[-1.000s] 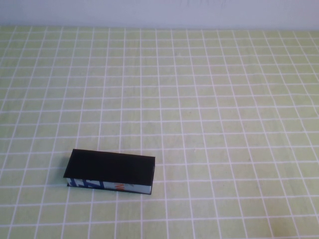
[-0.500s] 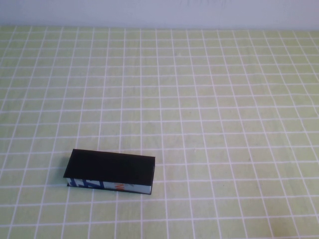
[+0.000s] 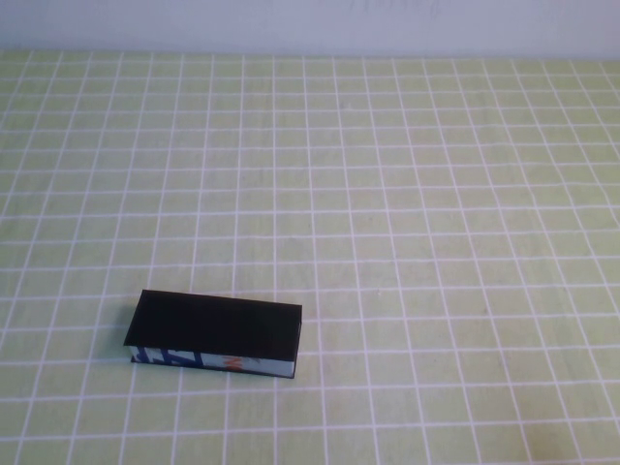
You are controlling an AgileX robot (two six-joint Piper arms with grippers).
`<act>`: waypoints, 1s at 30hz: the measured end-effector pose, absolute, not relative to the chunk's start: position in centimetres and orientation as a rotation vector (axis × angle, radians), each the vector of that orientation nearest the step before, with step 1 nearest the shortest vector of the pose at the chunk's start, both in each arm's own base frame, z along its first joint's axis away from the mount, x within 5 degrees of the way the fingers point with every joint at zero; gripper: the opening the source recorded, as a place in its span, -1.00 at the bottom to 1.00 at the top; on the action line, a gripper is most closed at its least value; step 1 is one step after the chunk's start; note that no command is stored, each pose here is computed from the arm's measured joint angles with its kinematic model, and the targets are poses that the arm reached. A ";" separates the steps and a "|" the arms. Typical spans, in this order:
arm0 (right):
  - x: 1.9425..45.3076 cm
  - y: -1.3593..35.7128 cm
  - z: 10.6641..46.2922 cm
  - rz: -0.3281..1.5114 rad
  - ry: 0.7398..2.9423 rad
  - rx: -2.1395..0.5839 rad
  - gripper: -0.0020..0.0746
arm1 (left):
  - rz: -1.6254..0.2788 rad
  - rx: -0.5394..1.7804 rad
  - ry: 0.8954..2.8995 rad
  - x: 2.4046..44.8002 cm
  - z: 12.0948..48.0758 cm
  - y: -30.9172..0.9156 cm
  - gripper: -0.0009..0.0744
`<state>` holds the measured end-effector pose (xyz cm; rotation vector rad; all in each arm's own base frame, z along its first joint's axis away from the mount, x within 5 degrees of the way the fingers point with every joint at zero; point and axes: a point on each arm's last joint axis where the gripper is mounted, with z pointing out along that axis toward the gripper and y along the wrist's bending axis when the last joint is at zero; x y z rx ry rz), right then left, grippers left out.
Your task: Return glasses to glasses case
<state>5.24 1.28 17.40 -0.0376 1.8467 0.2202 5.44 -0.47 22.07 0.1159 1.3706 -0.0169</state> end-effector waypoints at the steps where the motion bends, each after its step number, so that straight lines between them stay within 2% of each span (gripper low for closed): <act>1: 5.2 1.3 17.4 0.220 1.847 -0.038 -0.98 | -0.025 0.112 1.378 5.5 21.8 -0.5 -0.98; 8: 5.2 1.3 17.4 0.220 1.845 -0.038 -0.98 | -0.052 0.116 1.526 5.6 20.2 -0.6 -0.98; 18: 5.2 1.3 17.4 0.220 1.845 -0.038 -0.98 | -0.085 0.138 1.851 5.2 17.3 -0.8 -0.98; 30: 5.2 1.3 17.4 0.220 1.845 -0.038 -0.98 | -0.094 0.128 1.883 5.2 17.0 -0.8 -0.98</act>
